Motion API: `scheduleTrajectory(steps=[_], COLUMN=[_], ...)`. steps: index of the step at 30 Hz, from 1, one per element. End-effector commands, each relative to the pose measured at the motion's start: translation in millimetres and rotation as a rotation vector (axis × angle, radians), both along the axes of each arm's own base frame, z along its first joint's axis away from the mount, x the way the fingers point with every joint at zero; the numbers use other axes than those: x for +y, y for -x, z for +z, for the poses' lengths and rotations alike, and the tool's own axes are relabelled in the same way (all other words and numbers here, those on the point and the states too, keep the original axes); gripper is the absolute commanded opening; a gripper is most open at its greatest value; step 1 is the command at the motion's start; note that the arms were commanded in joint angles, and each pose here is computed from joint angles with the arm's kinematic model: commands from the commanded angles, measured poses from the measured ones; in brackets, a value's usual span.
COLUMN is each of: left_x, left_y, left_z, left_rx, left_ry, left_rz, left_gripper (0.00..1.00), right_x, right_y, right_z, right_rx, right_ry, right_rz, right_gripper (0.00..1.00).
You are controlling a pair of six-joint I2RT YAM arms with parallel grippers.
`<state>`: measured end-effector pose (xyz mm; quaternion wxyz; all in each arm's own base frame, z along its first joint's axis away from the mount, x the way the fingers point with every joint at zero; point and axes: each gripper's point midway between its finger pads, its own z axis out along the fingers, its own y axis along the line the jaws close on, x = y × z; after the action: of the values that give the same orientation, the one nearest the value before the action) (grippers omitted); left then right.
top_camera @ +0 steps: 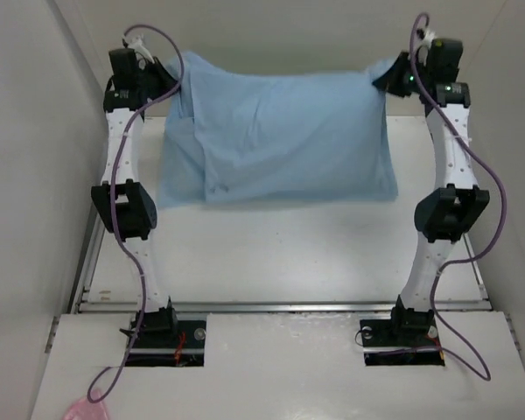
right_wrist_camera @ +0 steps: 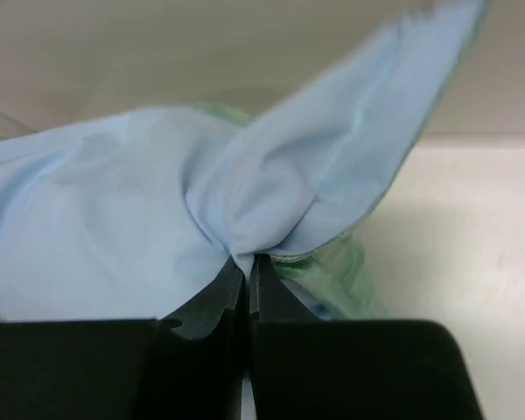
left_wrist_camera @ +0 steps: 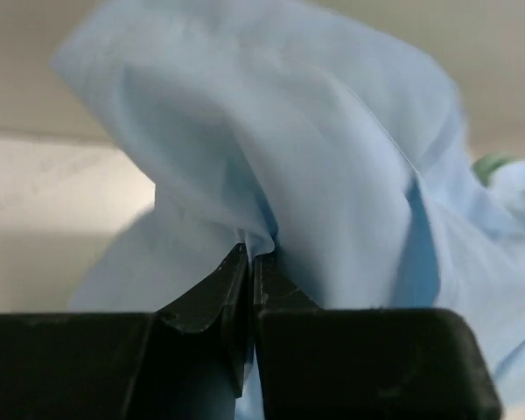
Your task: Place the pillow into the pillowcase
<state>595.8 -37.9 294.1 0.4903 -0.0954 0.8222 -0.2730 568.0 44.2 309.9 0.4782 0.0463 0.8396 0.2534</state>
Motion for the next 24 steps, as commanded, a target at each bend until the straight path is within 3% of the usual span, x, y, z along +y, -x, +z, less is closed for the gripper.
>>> scheduleTrajectory(steps=[1,2,3,4,5,6,7,8,9,10,11,12,13,14,16,17,20,24], left_x=[-10,-8,-5,-2,-1,4,15,18,21,26,26,28,33,35,36,39,46,84], left_y=[56,68,65,72,102,98,100,115,120,127,142,149,159,178,206,224,259,291], left_z=[192,216,188,187,220,169,150,146,121,48,34,8,-24,-84,-125,-153,-158,-99], left_rx=[-0.401,-0.476,-0.412,-0.42,-0.526,-0.411,-0.37,-0.358,-0.303,-0.14,-0.115,-0.072,0.006,0.138,0.289,0.374,0.418,0.29], left_ry=[-0.027,-0.037,-0.032,-0.039,-0.065,-0.059,-0.081,-0.087,-0.091,-0.082,-0.056,-0.035,-0.013,0.005,0.071,0.066,0.1,0.045], left_rz=[-0.058,-0.061,-0.04,-0.016,0.006,0.033,0.102,0.127,0.148,0.186,0.213,0.243,0.284,0.329,0.4,0.447,0.549,0.778], left_gripper=[0.0,0.0,0.0,0.0,0.0,0.0,0.01,0.03,0.05,0.05,0.05,0.08,0.18,0.97,1.0,1.0,1.0,1.0], right_x=[16,12,15,15,14,16,15,14,15,16,16,12,13,5,-5,-11,-23,-44], right_y=[52,52,82,89,78,104,109,113,115,129,136,151,164,173,211,222,251,261], right_z=[198,192,230,227,164,184,163,137,62,44,9,-60,-85,-114,-170,-170,-139,-37], right_rx=[-0.481,-0.463,-0.573,-0.584,-0.455,-0.54,-0.498,-0.457,-0.298,-0.272,-0.208,-0.051,0.002,0.076,0.254,0.276,0.242,-0.018], right_ry=[0.019,0.023,0.035,0.036,0.023,0.031,0.03,0.039,0.024,0.021,0.023,0.015,0.011,0.022,0.073,0.096,0.158,0.161], right_rz=[0.073,0.049,0.05,0.05,0.049,0.05,0.036,0.039,0.039,0.039,0.042,0.006,0.006,-0.033,-0.079,-0.111,-0.174,-0.353], right_gripper=[0.0,0.0,0.0,0.0,0.0,0.0,0.0,0.02,0.07,0.07,0.14,0.27,0.49,0.97,1.0,1.0,1.0,1.0])
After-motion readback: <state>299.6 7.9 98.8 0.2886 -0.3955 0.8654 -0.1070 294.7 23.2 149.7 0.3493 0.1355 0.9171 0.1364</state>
